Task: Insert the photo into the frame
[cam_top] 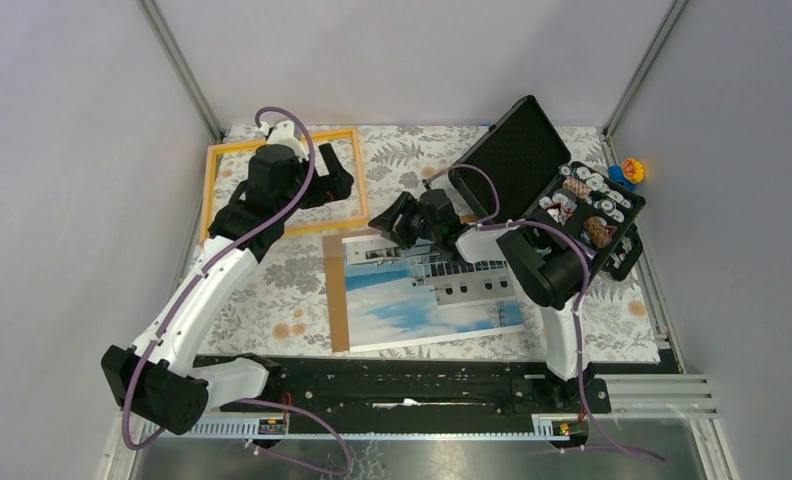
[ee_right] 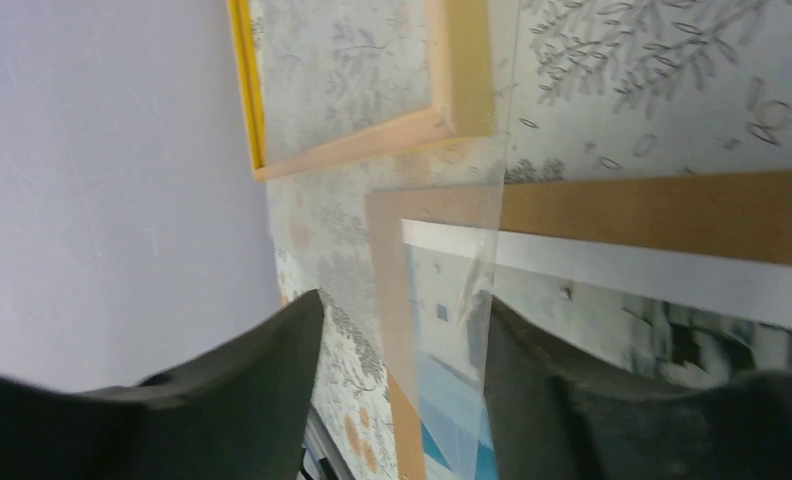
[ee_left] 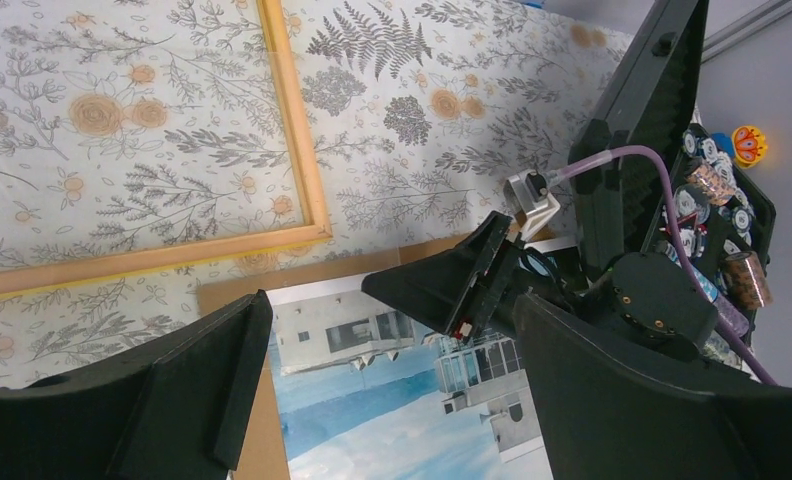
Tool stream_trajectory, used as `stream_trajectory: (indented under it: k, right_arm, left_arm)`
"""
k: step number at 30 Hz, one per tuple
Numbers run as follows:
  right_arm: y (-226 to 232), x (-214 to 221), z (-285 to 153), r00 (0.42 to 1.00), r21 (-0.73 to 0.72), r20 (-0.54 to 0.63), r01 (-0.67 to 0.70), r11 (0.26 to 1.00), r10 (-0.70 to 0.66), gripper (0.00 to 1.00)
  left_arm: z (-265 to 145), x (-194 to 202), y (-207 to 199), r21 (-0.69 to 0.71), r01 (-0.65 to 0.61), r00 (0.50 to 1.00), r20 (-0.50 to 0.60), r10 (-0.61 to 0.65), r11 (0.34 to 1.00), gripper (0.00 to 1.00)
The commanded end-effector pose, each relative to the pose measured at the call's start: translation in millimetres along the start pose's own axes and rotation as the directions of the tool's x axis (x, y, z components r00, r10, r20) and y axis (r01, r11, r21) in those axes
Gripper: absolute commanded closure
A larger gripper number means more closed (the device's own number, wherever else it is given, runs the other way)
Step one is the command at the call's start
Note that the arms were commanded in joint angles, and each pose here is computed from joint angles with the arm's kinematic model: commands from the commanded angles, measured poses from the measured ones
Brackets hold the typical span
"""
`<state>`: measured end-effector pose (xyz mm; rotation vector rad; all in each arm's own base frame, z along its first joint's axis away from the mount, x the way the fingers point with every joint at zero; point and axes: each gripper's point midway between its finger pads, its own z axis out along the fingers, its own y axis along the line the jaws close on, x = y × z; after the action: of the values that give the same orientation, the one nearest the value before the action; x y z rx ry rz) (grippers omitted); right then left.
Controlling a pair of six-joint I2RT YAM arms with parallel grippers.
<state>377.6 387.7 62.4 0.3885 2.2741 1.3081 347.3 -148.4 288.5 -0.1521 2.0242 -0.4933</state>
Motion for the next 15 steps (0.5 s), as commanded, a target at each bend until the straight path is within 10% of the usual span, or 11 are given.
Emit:
stream_trajectory:
  k: [1,6,15]
  right_arm:
    - [22.2,-5.1,13.4,0.995,-0.104,-0.012,-0.1,0.99,0.099,0.45]
    - [23.4,-9.3,21.1,0.991,-0.111,-0.001,-0.133,0.985,0.134,0.8]
    - [19.9,-6.2,32.2,0.999,-0.102,-0.026,-0.034,0.994,0.031,0.9]
  left_arm:
    - [-11.8,-21.1,-10.0,0.047,0.01,0.997,0.082,-0.014,0.999,0.01]
    - [-16.4,-24.6,-10.1,0.051,0.012,0.995,0.103,-0.017,0.999,0.01]
    - [-13.5,-27.2,-40.9,0.165,0.048,0.997,0.049,-0.057,0.985,0.01]
